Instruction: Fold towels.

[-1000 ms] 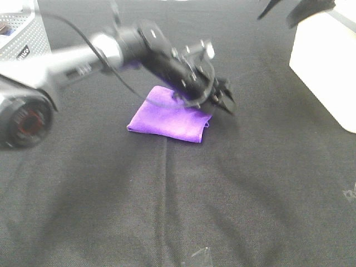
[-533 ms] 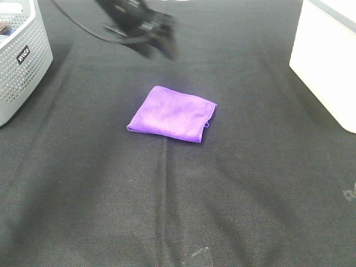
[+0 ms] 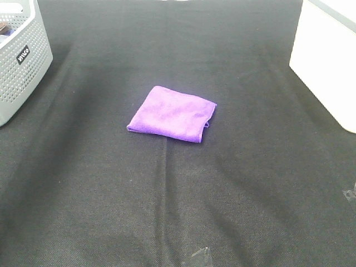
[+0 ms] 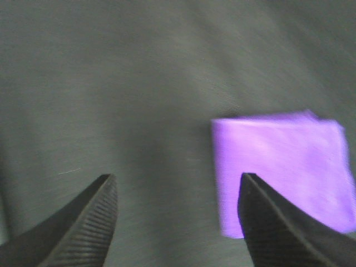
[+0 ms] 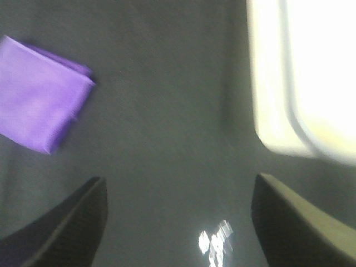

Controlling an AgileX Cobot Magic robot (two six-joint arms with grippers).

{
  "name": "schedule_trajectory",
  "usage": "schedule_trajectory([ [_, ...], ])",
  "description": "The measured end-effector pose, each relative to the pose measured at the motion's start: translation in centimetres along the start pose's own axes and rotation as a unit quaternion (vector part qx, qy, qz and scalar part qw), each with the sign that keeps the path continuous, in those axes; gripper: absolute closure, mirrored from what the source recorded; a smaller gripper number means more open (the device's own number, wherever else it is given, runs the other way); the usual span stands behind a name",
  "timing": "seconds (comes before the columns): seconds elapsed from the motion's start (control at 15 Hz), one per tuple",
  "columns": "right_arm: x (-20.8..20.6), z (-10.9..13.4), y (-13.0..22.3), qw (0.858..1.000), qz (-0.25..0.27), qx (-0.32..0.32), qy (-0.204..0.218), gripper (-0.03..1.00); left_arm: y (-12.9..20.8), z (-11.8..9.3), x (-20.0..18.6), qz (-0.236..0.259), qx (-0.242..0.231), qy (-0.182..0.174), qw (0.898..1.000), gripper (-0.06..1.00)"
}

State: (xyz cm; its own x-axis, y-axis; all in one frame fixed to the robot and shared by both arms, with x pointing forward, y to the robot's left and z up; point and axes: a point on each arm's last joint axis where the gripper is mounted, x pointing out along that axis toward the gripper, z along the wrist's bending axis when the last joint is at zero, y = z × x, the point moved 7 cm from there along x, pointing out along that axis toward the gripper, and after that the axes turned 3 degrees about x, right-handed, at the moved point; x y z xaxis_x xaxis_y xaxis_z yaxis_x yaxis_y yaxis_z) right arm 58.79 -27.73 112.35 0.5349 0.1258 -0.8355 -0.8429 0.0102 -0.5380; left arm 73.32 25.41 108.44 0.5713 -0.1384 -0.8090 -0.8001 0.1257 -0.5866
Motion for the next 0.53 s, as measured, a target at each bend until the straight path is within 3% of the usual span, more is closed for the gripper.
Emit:
schedule_trajectory([
  [0.07, -0.9, -0.5, 1.8, 1.000, 0.005, 0.002, 0.010, 0.26, 1.5, 3.2, -2.0, 0.008, -0.026, -0.025, 0.999, 0.34],
  [0.2, -3.0, 0.0, 6.7, 1.000, 0.010, 0.005, 0.003, 0.26, 5.6, 5.8, -7.4, 0.019, -0.047, -0.054, 0.997, 0.34],
  [0.4, -6.5, 0.8, 13.3, 1.000, -0.017, 0.005, -0.009, 0.26, 12.3, 4.1, -13.6, 0.028, -0.042, -0.067, 0.996, 0.34],
  [0.53, -8.9, 0.8, 17.7, 0.998, -0.063, 0.003, -0.002, 0.25, 18.7, 2.5, -16.2, 0.041, -0.034, -0.075, 0.996, 0.34],
])
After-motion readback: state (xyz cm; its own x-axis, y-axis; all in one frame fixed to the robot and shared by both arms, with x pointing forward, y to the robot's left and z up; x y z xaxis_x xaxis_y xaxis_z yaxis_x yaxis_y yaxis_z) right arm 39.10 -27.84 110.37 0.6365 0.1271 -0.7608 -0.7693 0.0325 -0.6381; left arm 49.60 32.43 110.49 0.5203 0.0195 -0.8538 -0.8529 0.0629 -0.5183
